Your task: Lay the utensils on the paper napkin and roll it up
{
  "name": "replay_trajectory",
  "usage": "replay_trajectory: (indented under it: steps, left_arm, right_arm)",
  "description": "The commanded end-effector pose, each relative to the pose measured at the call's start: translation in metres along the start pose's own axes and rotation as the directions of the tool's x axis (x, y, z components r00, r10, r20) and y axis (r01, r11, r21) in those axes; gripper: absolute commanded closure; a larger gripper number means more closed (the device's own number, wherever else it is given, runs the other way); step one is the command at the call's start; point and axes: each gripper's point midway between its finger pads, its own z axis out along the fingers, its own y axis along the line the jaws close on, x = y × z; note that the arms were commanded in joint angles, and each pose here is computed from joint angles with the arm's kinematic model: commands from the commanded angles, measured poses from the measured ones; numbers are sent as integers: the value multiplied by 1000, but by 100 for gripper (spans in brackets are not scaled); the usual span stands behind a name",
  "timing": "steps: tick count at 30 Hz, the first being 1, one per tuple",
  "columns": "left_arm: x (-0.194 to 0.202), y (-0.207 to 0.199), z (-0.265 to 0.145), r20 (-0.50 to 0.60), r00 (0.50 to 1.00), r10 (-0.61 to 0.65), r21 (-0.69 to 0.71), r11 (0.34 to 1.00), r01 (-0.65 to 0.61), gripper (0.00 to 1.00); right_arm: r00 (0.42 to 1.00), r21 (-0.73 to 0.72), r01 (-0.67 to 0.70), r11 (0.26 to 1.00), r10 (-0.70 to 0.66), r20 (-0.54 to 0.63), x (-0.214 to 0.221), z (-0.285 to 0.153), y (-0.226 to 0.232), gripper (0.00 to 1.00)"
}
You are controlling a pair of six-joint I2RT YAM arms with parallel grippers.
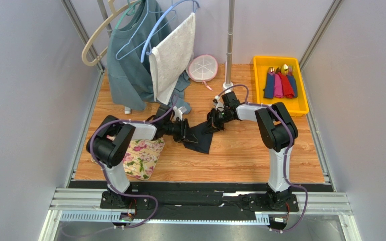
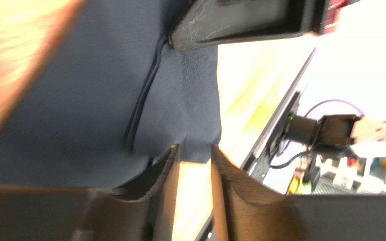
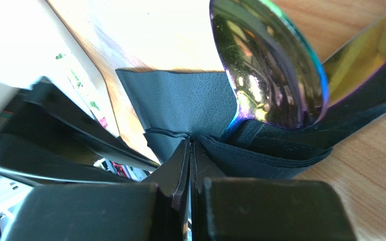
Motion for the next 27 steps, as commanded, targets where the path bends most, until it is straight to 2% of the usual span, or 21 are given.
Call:
replay_trajectory:
  steps: [1,2,5,6,9,17,22,23,27]
  left_arm:
    - [-30,8,-41,135,991,-7,-61,998,15,56]
    - [-31,13,-48,133,991,-2,-86,996,13,43]
    - [-44,27,-69,159,987,21,-178,984,7,31]
    - [-48,28,-73,168,985,32,-195,981,1,22]
    - [-48,36,-75,163,986,43,-245,970,-2,16]
    - [-43,58,-54,100,995,-4,-286,958,32,17]
    - [-35,47,-27,38,999,0,-219,976,8,24]
    - [-34,49,-21,31,999,-16,-206,978,22,28]
    - [-33,39,-3,17,998,-53,-88,995,54,33]
  right_arm:
    - [999,115,32,993,-34,17,-2,11,-32,99]
    - [999,116,31,993,-33,14,0,11,-32,99]
    - [999,116,44,992,-45,10,2,12,-32,99]
    - [999,117,48,992,-49,6,3,12,-32,100]
    - [998,117,57,992,-58,2,4,13,-31,100]
    - [998,119,67,991,-66,-13,7,14,-31,100]
    - [998,124,67,990,-65,-19,8,14,-32,100]
    - [998,123,69,990,-67,-18,8,13,-32,100]
    - [998,122,67,990,-65,-22,8,13,-32,100]
